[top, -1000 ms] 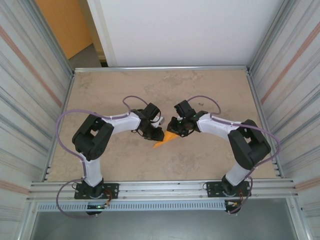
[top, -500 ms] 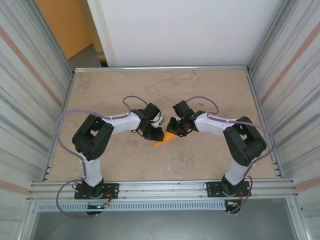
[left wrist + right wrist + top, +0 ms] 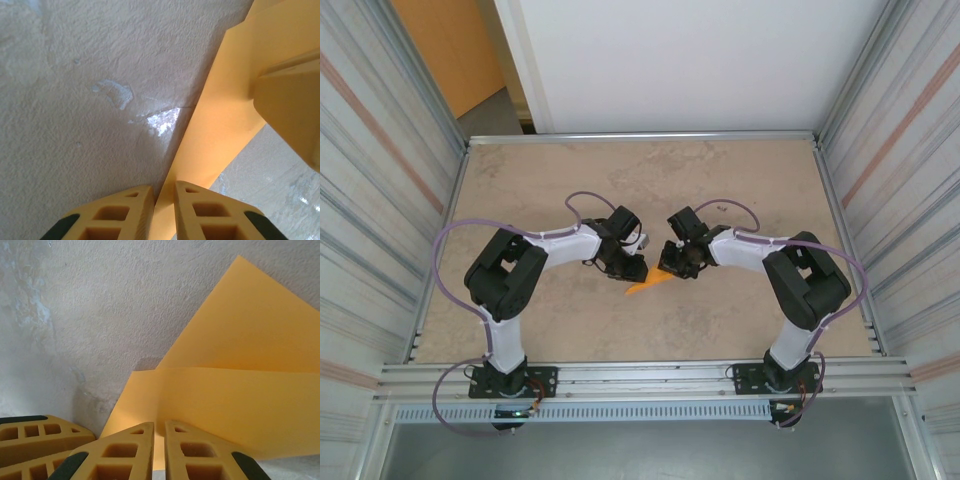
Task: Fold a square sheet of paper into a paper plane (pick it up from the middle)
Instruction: Fold the wing for the fifth time at the center of the table.
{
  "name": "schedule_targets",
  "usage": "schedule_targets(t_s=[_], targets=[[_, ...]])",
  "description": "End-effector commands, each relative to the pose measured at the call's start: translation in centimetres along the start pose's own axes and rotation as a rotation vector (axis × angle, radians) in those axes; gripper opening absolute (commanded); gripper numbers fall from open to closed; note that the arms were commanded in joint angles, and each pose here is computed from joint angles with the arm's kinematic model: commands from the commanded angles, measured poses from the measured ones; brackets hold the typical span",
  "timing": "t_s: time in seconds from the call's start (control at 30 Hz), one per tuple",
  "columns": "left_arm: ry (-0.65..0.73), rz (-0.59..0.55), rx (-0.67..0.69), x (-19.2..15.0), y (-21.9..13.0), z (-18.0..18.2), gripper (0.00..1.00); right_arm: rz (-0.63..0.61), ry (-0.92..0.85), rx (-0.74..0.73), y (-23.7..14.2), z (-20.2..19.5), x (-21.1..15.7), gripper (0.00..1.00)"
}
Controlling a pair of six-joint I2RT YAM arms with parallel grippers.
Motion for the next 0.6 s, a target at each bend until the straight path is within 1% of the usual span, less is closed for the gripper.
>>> schedule_targets(t_s=[0.0,0.33,0.43,0.57], targets=[[-0.036,0.150,0.162,-4.1,4.0,4.0,0.22,0.019,0.032,-0.054,0.4,-1.6,-0.6,0.14],[-0.044,0.137,0.154,-3.8,3.6,3.7,0.22,0.018,0.016,-0.046,0.8,-2.5,-1.7,0.14],[-0.033,0.104,0.137,-3.0,2.4,2.7,0.22,0.013,0.003,-0.044,0.8,-2.8,-2.0,0.15],[0.006,0.015,0.080,-1.3,-0.3,0.3,0.24,0.019,-0.023,-0.044,0.9,-3.0,-2.2,0.15]])
Point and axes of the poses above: each hand's point on the last joint's axis, 136 mm out from that joint toward the fingers, its own y axis out along the fingers, its own z axis along the line the jaws close on, x = y × z, the point moved 4 cm from there along -y, back along the fingers, and after that the axes turned 10 degrees about -y, right-handed, at the moved point
